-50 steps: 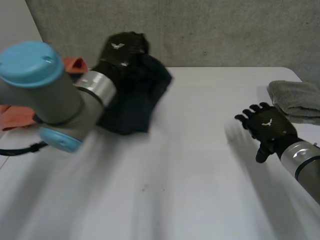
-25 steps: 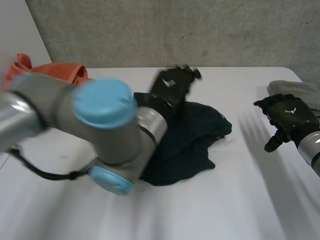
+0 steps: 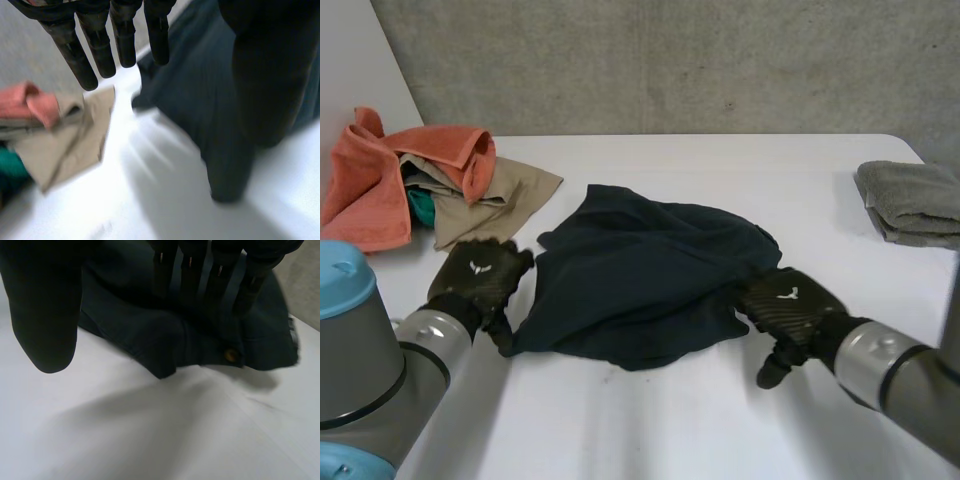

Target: Fold the laundry.

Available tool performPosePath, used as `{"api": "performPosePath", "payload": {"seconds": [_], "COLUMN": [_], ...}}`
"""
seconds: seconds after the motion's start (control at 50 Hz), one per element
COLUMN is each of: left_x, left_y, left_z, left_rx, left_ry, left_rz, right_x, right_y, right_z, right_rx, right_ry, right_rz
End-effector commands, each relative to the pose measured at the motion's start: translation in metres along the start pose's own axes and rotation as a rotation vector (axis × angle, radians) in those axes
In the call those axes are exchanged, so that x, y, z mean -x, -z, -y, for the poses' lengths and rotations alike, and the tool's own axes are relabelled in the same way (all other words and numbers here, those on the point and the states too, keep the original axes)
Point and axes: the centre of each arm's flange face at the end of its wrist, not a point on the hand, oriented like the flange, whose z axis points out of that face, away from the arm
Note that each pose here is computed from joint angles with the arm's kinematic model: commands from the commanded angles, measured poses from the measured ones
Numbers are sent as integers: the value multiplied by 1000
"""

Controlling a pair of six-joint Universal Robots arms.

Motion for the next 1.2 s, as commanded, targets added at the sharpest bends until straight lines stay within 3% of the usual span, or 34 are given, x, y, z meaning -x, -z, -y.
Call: {"api": "performPosePath", "payload": {"seconds": [0.02, 0.18, 0.44, 0.52, 0.7, 0.92, 1.0, 1.2], "left_x": [-3, -14, -9, 9, 49, 66, 63, 38], "left_y": [-21, -34, -39, -20, 43, 78, 71, -21], "left_z": [-31, -35, -13, 33, 136, 183, 179, 142], "left_rx": [103, 85, -19, -170, -526, -618, -571, -376], "left_ry": [18, 26, 21, 48, 64, 54, 53, 43], "left_rz": [-23, -116, -81, -15, 120, 149, 125, 36], "right_x": [7, 4, -4, -20, -48, -95, -114, -132], "right_y": [-41, -74, -97, -84, -6, 68, 62, 0], "right_z": [-14, -21, -9, 20, 123, 190, 184, 149], "right_rx": [-30, -23, -125, -190, -330, -385, -345, -238], "right_ry": [2, 25, 71, 83, 147, 234, 215, 197], "right_rz": [-2, -54, -121, -212, -307, -429, -437, -393]}}
